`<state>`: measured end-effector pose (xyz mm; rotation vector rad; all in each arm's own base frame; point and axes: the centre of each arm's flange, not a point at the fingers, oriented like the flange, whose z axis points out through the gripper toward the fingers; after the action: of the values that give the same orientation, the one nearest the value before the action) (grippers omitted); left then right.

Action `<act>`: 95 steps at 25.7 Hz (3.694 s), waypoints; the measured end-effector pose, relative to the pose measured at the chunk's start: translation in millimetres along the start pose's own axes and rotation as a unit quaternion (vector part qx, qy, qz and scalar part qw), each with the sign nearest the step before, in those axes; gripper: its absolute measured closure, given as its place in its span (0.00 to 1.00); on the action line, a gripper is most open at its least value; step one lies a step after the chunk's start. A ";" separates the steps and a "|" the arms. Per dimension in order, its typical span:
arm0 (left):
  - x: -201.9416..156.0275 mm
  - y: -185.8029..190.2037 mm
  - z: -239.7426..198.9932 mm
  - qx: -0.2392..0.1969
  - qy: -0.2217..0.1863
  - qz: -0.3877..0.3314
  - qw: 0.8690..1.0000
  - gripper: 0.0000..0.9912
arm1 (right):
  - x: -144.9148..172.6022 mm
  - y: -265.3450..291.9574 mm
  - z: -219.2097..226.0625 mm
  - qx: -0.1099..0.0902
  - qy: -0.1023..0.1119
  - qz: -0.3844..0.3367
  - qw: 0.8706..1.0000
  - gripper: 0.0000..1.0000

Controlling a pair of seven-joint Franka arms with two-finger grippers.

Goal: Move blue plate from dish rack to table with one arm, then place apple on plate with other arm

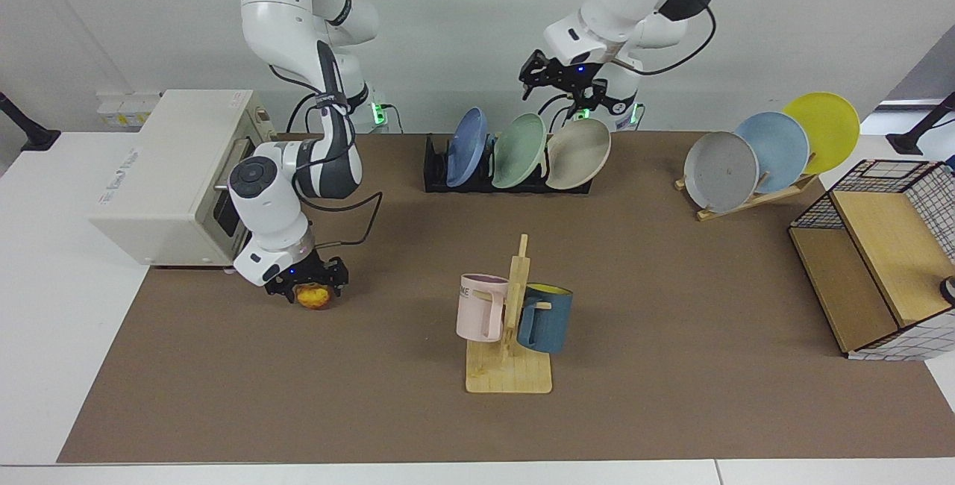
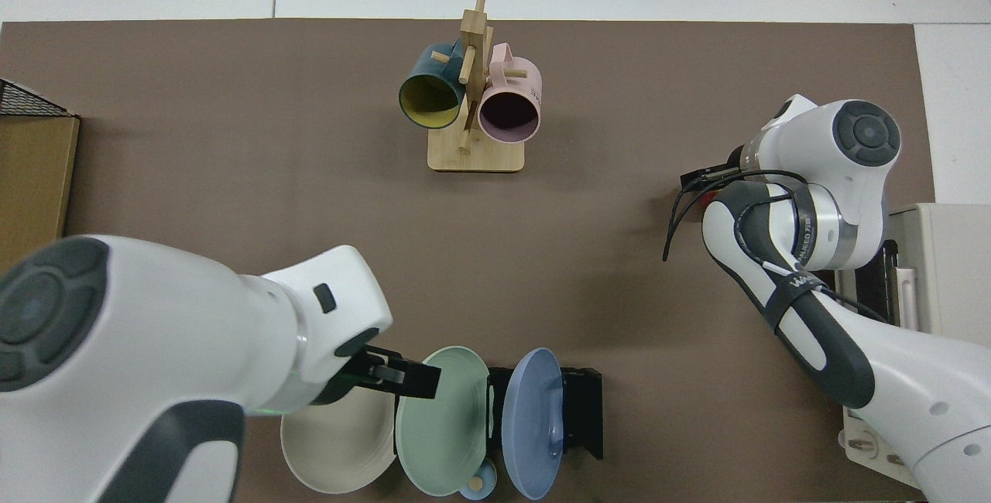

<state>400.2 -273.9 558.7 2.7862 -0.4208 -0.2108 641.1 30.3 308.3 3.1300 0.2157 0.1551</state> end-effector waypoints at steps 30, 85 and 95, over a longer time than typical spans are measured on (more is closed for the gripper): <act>-59.7 95.4 162.9 -0.029 0.047 -0.039 0.998 0.02 | 21.2 5.8 -73.6 0.003 0.044 0.014 0.999 0.30; -34.6 85.0 114.0 0.063 0.089 -0.053 0.993 0.95 | -9.3 47.0 -165.8 0.019 0.029 0.048 0.998 0.30; -21.8 68.1 91.4 0.061 0.106 -0.070 0.990 0.96 | -9.1 46.1 -165.8 0.019 0.029 0.048 0.998 0.30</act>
<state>344.3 -354.9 497.3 2.9206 -0.1910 0.0846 622.2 -17.6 472.7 3.1783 0.0705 0.2442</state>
